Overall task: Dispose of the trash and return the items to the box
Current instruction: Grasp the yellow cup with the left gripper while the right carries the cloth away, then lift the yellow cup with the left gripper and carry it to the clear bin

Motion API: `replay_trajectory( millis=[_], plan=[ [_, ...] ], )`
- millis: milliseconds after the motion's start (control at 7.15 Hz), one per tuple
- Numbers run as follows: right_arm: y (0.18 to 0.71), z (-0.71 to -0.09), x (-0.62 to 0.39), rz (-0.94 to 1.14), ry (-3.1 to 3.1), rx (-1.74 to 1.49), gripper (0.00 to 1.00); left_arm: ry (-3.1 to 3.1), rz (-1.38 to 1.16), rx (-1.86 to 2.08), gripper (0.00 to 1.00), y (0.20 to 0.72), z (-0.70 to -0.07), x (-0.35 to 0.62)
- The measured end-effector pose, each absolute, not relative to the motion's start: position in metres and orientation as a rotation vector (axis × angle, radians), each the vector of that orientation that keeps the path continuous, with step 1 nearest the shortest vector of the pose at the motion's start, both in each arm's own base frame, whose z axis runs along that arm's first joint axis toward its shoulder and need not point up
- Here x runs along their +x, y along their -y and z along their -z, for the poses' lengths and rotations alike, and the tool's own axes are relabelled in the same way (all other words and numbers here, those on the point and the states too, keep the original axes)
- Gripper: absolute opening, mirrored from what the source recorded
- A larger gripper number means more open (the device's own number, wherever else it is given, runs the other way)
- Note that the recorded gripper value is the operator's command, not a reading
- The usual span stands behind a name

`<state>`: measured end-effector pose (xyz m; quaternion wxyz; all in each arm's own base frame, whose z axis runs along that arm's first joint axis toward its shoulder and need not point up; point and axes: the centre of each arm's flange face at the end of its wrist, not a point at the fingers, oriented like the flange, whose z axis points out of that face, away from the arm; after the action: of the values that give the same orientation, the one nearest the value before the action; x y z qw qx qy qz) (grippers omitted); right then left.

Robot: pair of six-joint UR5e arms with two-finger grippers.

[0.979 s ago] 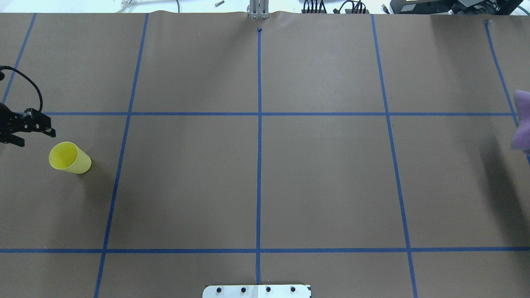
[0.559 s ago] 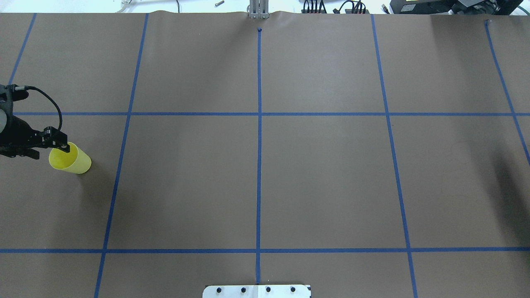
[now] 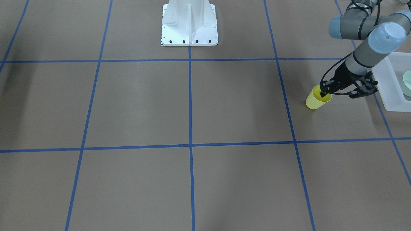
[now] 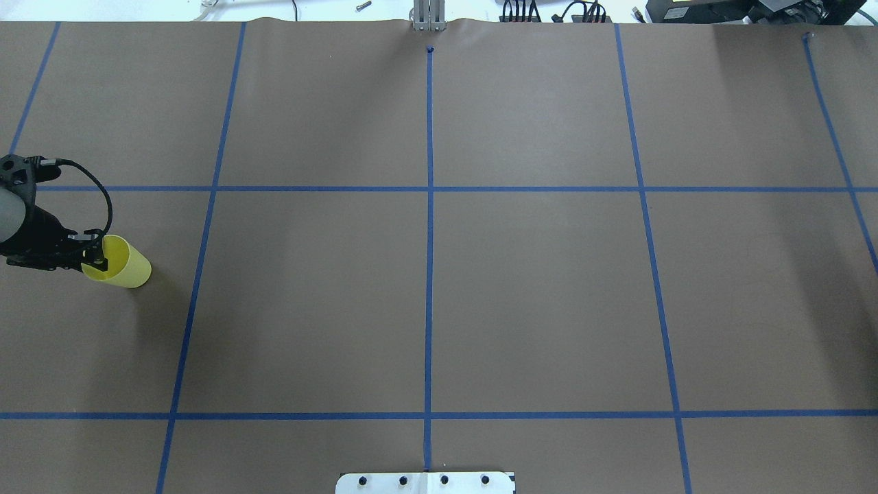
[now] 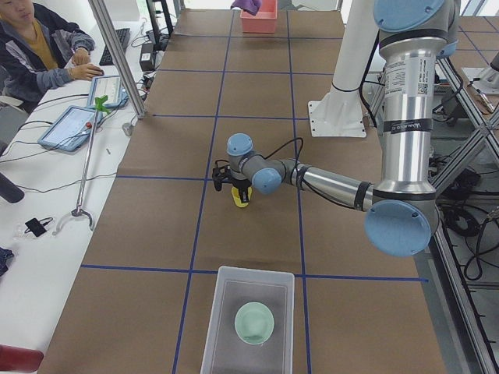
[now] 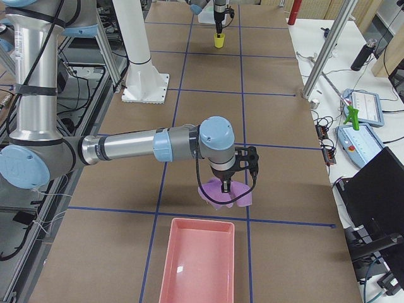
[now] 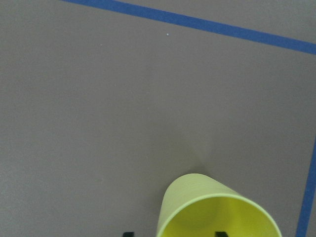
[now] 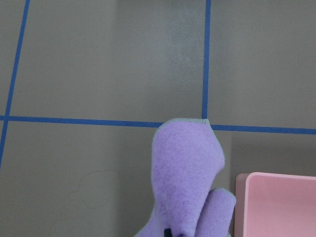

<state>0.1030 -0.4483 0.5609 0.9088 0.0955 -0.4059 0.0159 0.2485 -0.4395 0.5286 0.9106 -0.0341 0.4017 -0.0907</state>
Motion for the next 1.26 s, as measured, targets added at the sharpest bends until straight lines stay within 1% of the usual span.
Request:
replay_trajectory(
  millis=[420, 699, 979, 1119, 1259],
  plan=[
    [0.433, -0.582, 0.145, 0.023, 0.731, 0.216, 0.00, -0.896, 0.174, -0.129, 0.00, 0.441, -0.515, 0.243],
    [0.408, -0.619, 0.175, 0.103, 0.659, 0.155, 0.00, -1.014, 0.198, -0.171, 0.00, 0.457, -0.501, 0.189],
    [0.385, -0.673, 0.179, 0.132, 0.668, 0.095, 0.00, -1.107, 0.210, -0.141, 0.00, 0.468, -0.497, 0.125],
    [0.380, -0.700, 0.178, 0.132, 0.676, 0.077, 0.21, -1.118, 0.201, -0.099, 0.00, 0.467, -0.507, 0.095],
    [0.377, -0.728, 0.177, 0.131, 0.680, 0.076, 0.99, -1.111, 0.181, -0.055, 0.00, 0.463, -0.523, 0.069]
  ],
)
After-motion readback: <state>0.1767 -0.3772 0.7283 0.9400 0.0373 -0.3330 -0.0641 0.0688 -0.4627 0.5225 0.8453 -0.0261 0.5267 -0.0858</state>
